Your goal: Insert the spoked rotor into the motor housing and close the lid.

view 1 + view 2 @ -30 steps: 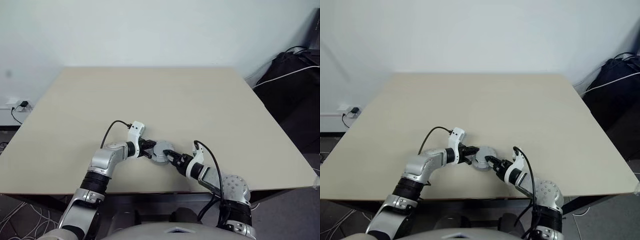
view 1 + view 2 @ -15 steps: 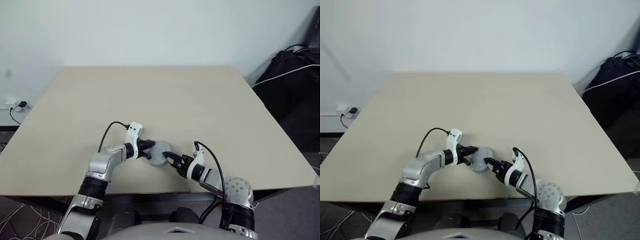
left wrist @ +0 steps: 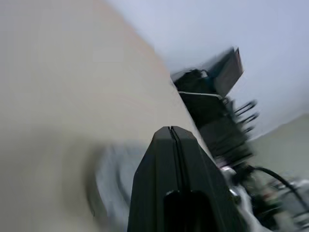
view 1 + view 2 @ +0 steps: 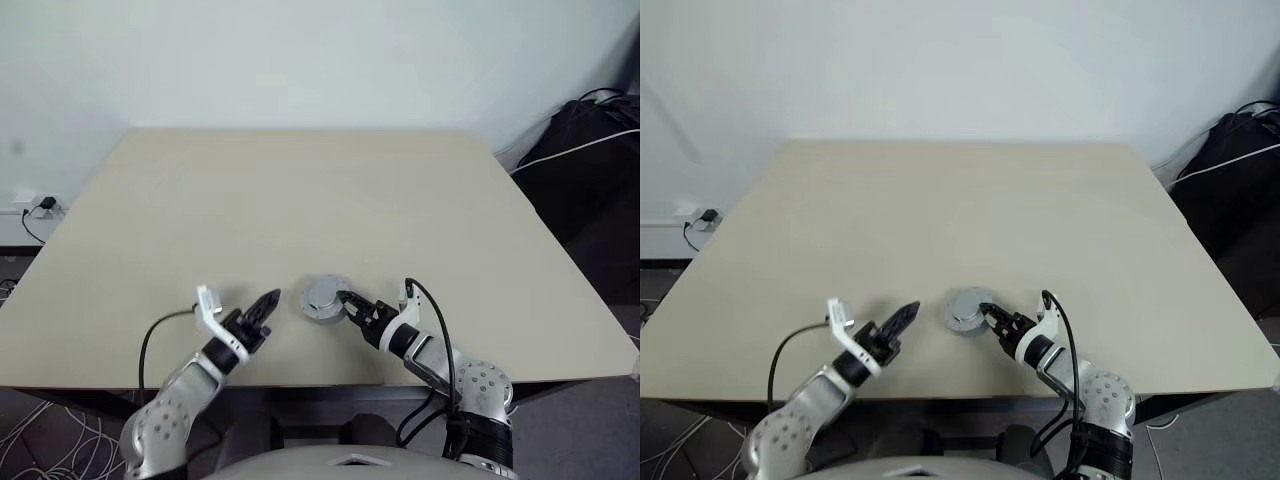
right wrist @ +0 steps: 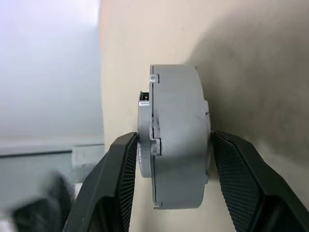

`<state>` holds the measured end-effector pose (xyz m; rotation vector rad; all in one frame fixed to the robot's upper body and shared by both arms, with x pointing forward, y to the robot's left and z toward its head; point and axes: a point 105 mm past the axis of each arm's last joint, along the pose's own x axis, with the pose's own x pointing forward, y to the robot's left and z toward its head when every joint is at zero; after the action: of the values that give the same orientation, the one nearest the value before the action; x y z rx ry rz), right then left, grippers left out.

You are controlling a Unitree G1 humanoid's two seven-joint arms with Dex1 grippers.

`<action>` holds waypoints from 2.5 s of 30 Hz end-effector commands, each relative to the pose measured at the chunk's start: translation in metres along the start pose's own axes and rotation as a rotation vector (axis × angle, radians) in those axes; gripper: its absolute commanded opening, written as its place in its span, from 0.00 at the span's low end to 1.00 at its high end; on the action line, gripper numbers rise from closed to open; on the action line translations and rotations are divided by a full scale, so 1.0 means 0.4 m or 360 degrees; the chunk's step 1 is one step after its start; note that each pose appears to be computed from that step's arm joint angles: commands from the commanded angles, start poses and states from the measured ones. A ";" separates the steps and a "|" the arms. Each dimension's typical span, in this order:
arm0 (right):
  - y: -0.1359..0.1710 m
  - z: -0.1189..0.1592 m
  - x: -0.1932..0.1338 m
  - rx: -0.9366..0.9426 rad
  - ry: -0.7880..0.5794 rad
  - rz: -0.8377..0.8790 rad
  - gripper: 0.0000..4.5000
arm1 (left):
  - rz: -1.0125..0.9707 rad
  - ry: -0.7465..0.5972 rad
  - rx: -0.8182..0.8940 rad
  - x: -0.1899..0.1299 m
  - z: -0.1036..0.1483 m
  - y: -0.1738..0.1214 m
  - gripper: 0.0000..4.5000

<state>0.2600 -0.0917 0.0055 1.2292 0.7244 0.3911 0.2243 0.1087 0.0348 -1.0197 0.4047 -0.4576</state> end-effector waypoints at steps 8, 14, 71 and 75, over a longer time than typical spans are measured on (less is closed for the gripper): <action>0.140 0.010 0.036 0.0083 -0.0063 0.0349 0.44 | 0.0138 -0.0366 -0.0637 -0.016 -0.028 0.034 0.00; 0.153 0.000 0.041 0.0021 -0.0015 0.0330 0.28 | 0.0062 -0.0325 -0.0711 0.005 -0.052 0.014 0.00; 0.019 0.022 -0.034 -0.0367 -0.0122 -0.0087 0.27 | -0.0194 0.0418 0.0810 0.242 0.061 -0.043 0.06; 0.021 0.024 -0.037 -0.0370 -0.0138 -0.0087 0.27 | -0.0151 0.0535 0.0817 0.239 0.038 -0.023 0.00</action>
<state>0.2510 -0.1037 0.0046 1.0032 0.6841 0.3457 0.3085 0.0685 0.0350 -0.4843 0.5020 -0.7465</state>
